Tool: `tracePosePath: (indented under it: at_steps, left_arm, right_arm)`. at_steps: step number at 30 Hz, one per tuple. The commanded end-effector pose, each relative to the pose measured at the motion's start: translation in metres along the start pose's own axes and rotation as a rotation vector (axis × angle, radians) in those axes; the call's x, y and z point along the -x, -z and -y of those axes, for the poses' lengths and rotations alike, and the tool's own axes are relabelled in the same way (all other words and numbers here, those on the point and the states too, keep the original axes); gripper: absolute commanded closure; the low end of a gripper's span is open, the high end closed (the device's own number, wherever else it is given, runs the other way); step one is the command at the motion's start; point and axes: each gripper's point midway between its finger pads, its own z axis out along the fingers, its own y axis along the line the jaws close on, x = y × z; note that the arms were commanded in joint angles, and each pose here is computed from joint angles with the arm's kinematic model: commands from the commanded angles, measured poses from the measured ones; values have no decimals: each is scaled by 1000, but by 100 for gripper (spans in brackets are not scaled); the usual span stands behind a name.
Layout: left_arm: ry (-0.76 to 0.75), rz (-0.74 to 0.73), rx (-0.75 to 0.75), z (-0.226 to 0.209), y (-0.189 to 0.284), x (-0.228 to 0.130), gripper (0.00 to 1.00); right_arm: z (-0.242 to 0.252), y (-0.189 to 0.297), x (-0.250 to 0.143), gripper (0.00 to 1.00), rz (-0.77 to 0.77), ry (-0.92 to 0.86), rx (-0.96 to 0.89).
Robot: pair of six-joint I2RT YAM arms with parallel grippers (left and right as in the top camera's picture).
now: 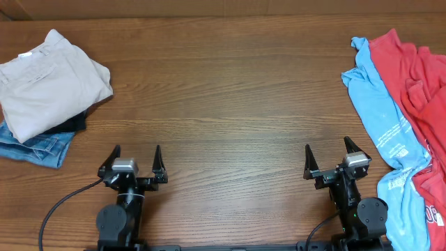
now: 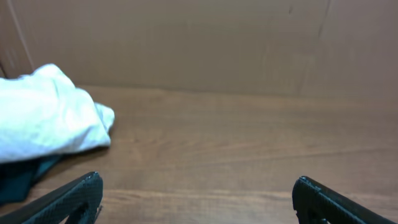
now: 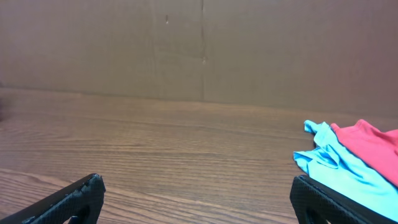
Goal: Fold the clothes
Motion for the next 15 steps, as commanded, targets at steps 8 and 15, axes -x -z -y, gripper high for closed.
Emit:
tracePosePath:
  at_steps: [8, 15]
  left_arm:
    - [-15, -46, -2, -2, 1, -12, 0]
    - [-16, -49, -22, 3, 1, -13, 0]
  right_arm:
    - [0, 0, -1, 0, 5, 5, 0]
    - [0, 0, -1, 0, 5, 5, -1]
